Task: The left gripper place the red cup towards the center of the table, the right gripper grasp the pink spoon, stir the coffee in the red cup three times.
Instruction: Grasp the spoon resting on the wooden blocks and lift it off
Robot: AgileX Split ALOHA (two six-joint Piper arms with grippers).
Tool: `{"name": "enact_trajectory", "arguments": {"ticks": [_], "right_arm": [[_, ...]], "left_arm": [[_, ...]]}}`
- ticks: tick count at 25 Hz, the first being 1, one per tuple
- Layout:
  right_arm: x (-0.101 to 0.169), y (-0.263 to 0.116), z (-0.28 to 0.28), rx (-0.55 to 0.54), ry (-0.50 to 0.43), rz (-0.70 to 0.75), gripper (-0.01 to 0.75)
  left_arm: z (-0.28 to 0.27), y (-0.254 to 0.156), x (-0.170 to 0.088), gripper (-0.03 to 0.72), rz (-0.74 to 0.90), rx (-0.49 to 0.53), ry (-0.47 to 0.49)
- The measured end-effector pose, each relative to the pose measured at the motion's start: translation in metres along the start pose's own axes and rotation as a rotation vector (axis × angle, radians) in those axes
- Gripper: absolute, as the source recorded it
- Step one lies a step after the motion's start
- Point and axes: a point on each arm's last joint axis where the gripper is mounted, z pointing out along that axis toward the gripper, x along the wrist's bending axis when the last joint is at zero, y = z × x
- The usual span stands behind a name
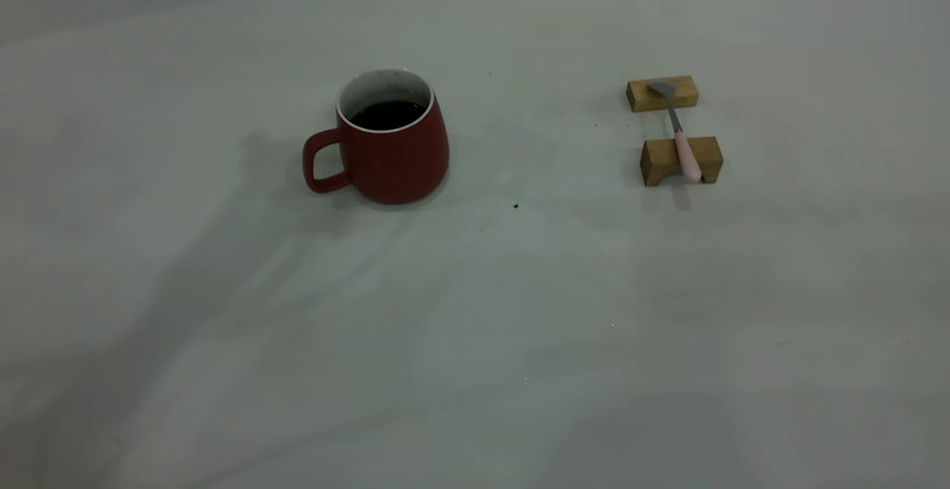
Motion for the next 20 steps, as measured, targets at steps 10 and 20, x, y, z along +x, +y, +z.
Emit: {"name": "enact_trajectory", "arguments": {"ticks": [10,20], "right_arm": [[0.0,0.0,0.0,0.0,0.0,0.0,0.388],[0.0,0.0,0.0,0.0,0.0,0.0,0.388]], "left_arm": [[-0.124,-0.047,-0.002,0.369,-0.225,-0.144,0.047],[-0.191,-0.16,-0.044,0.277,-0.395,-0.324,0.03]]}}
